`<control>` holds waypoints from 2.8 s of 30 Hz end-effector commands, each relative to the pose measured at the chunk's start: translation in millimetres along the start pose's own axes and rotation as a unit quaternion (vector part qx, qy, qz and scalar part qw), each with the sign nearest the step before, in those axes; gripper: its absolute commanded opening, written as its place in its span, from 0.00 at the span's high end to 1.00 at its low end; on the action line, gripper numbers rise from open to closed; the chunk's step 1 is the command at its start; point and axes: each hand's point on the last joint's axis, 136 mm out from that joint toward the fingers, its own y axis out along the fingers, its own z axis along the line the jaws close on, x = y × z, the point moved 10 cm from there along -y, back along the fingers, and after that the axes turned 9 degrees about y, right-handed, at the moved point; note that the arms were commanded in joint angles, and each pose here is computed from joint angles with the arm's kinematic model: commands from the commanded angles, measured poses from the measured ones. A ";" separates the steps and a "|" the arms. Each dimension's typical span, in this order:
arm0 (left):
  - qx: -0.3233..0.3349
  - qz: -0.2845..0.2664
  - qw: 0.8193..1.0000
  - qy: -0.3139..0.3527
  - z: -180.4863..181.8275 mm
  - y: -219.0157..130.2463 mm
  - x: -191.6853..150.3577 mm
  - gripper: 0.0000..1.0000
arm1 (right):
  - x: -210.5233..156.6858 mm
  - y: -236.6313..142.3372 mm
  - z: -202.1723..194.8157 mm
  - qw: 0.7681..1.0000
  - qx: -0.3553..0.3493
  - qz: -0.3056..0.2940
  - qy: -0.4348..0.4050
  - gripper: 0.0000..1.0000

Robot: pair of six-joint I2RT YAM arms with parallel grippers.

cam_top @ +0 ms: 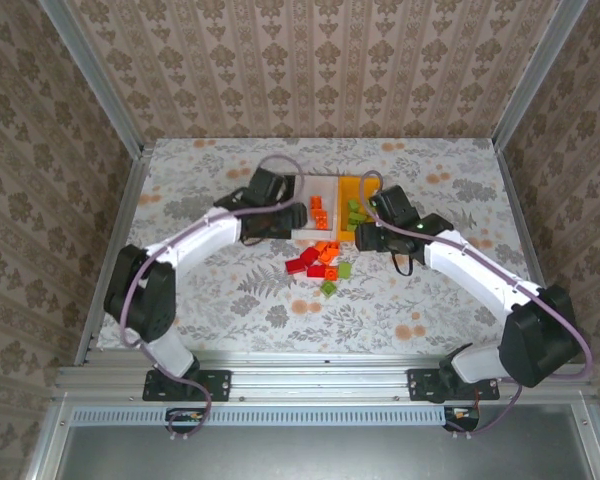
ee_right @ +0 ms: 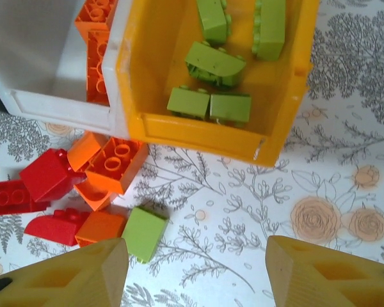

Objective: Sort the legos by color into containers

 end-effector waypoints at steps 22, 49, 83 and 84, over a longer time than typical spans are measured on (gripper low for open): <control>0.009 -0.038 0.994 -0.107 62.8 -84.8 -162.5 0.06 | -117.0 84.1 88.3 0.980 -0.042 0.142 -0.133 0.41; 0.000 -0.030 0.995 -0.096 69.3 -90.9 -159.0 0.06 | -104.8 102.2 105.8 0.969 -0.050 0.157 -0.183 0.61; -0.073 0.025 0.966 -0.248 82.0 -61.4 -111.7 0.06 | 75.4 55.7 37.1 0.998 -0.043 -0.018 -0.045 0.67; -0.074 0.022 0.966 -0.248 81.8 -63.7 -112.9 0.06 | 86.5 66.2 31.1 0.997 -0.053 -0.009 -0.046 0.65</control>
